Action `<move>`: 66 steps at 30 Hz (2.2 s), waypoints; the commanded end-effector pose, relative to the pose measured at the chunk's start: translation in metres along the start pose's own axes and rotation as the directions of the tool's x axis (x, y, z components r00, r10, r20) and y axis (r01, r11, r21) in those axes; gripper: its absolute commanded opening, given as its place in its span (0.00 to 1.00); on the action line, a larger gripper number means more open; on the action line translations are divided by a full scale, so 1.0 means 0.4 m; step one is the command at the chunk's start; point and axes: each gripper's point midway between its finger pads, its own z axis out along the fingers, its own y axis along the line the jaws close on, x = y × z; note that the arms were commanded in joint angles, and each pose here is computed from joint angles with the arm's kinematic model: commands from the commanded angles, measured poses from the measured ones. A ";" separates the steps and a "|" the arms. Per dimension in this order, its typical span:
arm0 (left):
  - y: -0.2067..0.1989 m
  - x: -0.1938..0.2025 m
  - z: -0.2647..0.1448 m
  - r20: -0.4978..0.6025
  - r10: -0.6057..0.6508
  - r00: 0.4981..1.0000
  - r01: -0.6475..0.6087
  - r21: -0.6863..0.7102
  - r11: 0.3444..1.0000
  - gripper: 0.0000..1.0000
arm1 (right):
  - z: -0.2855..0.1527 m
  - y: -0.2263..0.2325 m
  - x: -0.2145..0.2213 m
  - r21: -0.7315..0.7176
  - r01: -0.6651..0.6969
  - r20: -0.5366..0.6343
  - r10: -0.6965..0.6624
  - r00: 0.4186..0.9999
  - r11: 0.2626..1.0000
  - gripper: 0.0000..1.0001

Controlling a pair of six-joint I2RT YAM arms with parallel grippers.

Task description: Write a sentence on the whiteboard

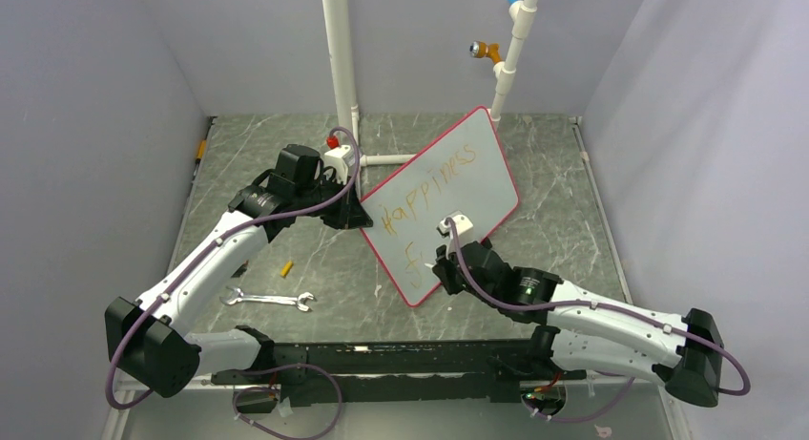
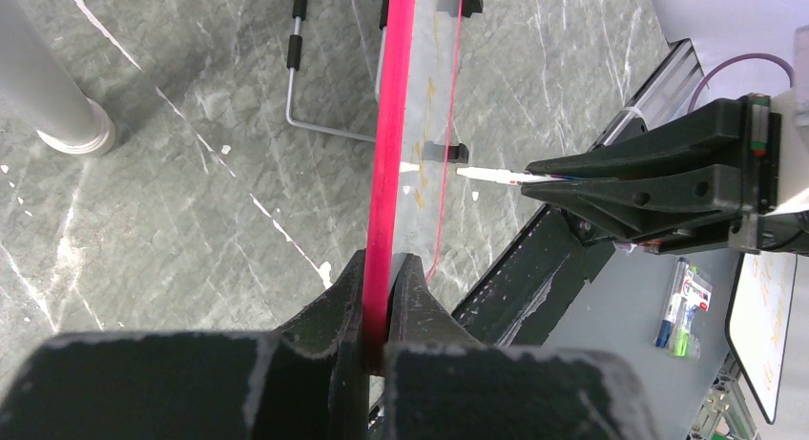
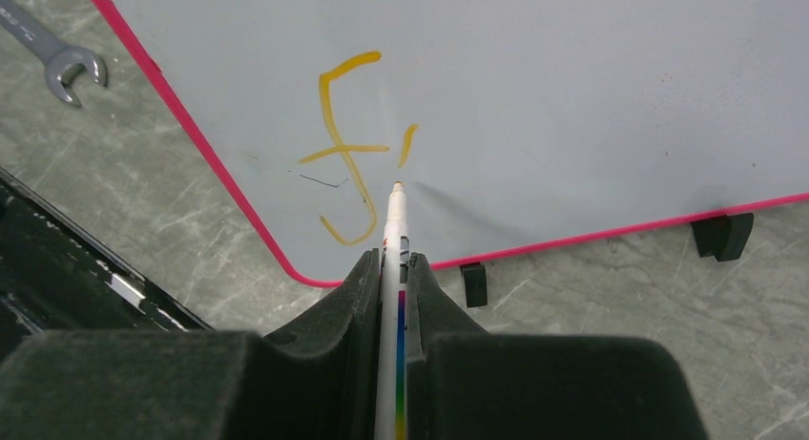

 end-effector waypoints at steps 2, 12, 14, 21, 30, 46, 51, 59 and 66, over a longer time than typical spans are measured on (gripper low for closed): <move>0.211 0.043 -0.009 -0.117 0.174 0.978 -0.205 -0.353 0.913 0.00 | -0.028 0.018 -0.116 -0.017 -0.014 0.112 0.016 0.994 1.000 0.00; 0.210 0.043 -0.011 -0.115 0.176 0.978 -0.206 -0.356 0.911 0.00 | 0.016 0.029 -0.171 0.024 0.031 0.140 -0.034 0.990 0.999 0.00; 0.211 0.043 -0.012 -0.114 0.176 0.978 -0.205 -0.358 0.911 0.00 | 0.026 0.025 -0.171 0.037 0.034 0.135 -0.038 0.990 0.999 0.00; 0.209 0.043 -0.014 -0.113 0.178 0.978 -0.207 -0.357 0.911 0.00 | 0.039 -0.013 -0.149 0.092 0.031 0.109 -0.041 0.993 0.995 0.00; 0.209 0.042 -0.014 -0.111 0.177 0.978 -0.205 -0.356 0.912 0.00 | 0.019 -0.033 -0.160 0.096 0.008 0.124 -0.020 0.992 0.995 0.00; 0.209 0.043 -0.013 -0.113 0.178 0.977 -0.208 -0.357 0.911 0.00 | 0.014 -0.041 -0.155 0.091 -0.020 0.137 0.007 0.991 0.996 0.00; 0.209 0.043 -0.013 -0.114 0.178 0.977 -0.208 -0.357 0.911 0.00 | 0.036 -0.044 -0.131 0.088 -0.022 0.113 0.012 0.994 0.996 0.00; 0.210 0.043 -0.013 -0.114 0.178 0.977 -0.208 -0.359 0.910 0.00 | 0.055 -0.041 -0.076 0.073 -0.033 0.061 0.028 0.998 0.997 0.00; 0.211 0.045 -0.011 -0.117 0.176 0.977 -0.207 -0.358 0.911 0.00 | 0.041 -0.044 -0.040 0.059 -0.066 0.038 0.064 0.997 0.996 0.00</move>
